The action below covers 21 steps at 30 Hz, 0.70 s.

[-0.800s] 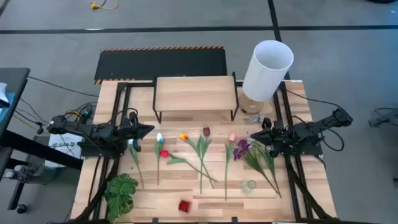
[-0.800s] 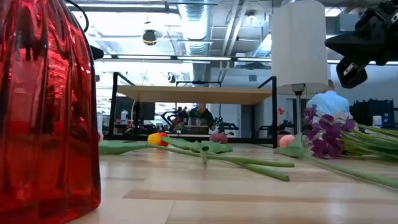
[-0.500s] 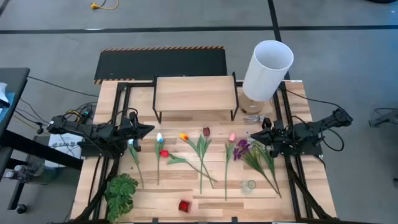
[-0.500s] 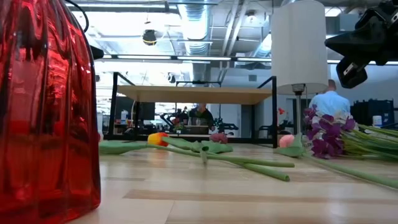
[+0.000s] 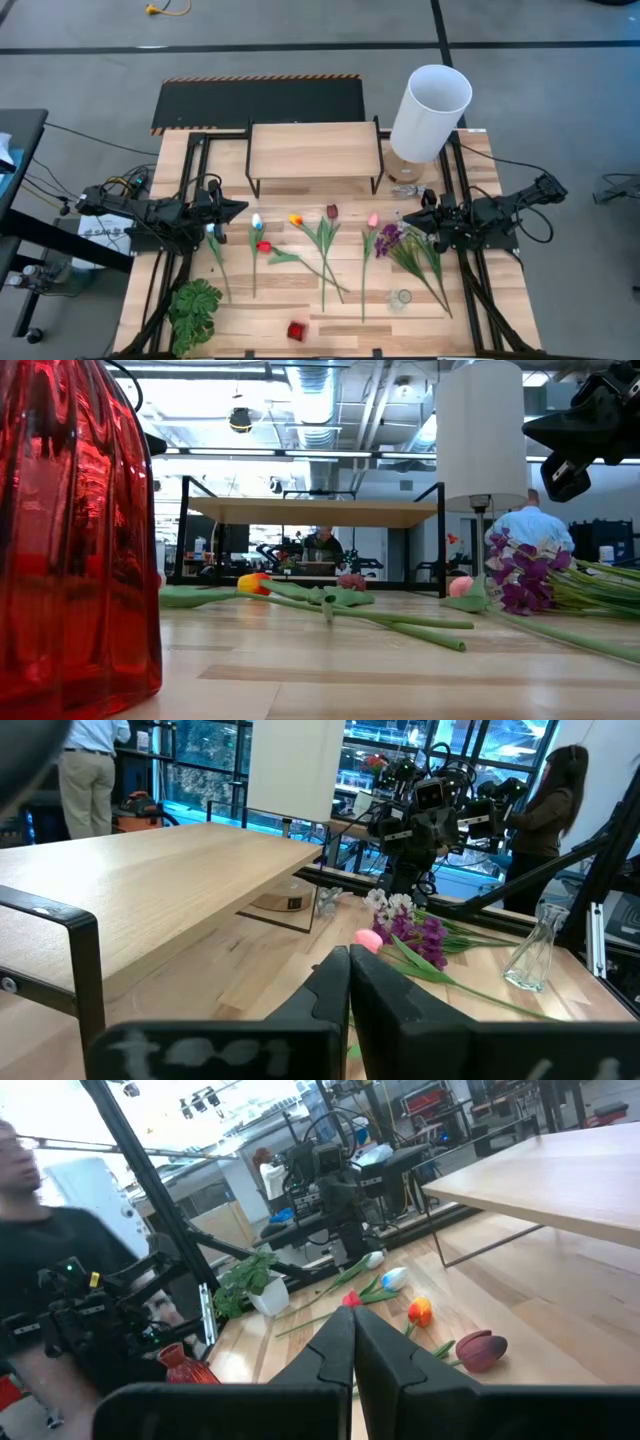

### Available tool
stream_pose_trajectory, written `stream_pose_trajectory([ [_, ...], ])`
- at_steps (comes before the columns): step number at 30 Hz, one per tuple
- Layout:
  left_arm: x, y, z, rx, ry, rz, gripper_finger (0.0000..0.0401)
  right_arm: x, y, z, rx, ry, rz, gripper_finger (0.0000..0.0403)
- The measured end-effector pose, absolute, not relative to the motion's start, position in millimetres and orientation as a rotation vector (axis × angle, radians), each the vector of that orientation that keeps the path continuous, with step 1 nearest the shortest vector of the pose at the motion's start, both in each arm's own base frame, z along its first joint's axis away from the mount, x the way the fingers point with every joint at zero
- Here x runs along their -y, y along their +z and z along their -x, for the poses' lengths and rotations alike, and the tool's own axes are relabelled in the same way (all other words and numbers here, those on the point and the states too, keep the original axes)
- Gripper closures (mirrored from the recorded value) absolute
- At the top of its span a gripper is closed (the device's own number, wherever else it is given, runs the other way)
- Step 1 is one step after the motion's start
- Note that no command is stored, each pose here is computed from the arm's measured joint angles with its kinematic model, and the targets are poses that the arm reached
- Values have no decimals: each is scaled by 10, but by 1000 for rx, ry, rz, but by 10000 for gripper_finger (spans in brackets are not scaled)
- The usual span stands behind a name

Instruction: Pick and place flowers into a vace then onto a shelf

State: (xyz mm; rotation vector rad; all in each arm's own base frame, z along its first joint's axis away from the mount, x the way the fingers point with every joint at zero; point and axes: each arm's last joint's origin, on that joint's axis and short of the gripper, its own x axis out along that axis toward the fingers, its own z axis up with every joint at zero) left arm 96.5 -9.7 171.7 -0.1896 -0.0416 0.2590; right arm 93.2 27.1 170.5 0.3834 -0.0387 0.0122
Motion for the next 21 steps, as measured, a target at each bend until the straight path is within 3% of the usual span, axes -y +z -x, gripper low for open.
stream_pose_trajectory([
  [18, 97, 1717, -965, 42, 259, 190, 401, -271, 1705, -932, 39, 12, -384, 403],
  [21, 84, 1726, -962, 28, 302, 22, 401, -271, 1706, -932, 39, 12, -384, 403],
])
